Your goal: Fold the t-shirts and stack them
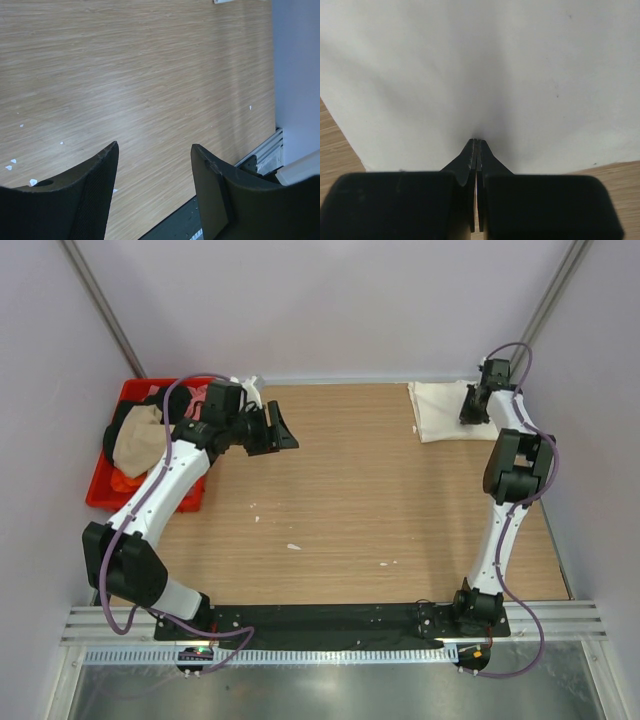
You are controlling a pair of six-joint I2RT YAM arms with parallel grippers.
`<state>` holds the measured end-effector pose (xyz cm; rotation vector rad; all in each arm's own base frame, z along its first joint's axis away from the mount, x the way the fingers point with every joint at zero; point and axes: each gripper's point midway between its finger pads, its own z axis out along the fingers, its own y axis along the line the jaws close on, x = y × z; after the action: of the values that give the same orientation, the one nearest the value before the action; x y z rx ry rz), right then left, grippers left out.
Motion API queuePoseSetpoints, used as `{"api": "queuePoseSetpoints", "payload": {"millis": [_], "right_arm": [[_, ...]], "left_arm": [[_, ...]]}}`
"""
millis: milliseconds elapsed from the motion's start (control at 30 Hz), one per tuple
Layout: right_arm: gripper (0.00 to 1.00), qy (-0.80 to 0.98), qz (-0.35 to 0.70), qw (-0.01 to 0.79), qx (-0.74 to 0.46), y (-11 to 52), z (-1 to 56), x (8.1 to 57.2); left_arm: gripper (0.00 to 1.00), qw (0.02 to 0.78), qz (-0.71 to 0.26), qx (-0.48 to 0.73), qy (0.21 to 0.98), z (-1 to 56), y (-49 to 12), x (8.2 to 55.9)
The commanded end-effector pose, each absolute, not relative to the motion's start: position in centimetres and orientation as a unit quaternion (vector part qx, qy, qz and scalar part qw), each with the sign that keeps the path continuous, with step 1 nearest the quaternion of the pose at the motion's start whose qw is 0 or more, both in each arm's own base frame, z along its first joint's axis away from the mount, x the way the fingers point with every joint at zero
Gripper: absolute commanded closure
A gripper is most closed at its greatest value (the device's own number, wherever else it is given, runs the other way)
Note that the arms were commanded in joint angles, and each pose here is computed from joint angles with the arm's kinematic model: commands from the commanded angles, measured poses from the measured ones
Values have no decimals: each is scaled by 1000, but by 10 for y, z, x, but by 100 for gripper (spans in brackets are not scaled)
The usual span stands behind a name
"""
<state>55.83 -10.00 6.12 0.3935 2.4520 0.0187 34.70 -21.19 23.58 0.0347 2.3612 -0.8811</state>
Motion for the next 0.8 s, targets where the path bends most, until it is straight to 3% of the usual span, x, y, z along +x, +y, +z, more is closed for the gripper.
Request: {"api": "queuePoseSetpoints", "payload": {"millis": [0, 233, 433, 633, 667, 767], "right_arm": [[99, 936, -7, 315, 155, -106, 58, 556], [99, 938, -5, 307, 160, -105, 61, 555], [98, 917, -19, 348, 196, -110, 128, 552], [85, 918, -18, 353, 182, -56, 191, 498], [76, 925, -14, 342, 167, -35, 186, 483], [64, 915, 1, 378, 138, 0, 228, 450]], "left_arm": [[39, 326, -342, 26, 881, 249, -213, 347], [38, 329, -349, 24, 877, 258, -214, 345], [38, 359, -340, 20, 869, 287, -204, 353], [37, 412, -331, 26, 849, 331, -191, 352], [36, 421, -317, 23, 850, 333, -185, 353], [35, 434, -306, 22, 847, 339, -175, 341]]}}
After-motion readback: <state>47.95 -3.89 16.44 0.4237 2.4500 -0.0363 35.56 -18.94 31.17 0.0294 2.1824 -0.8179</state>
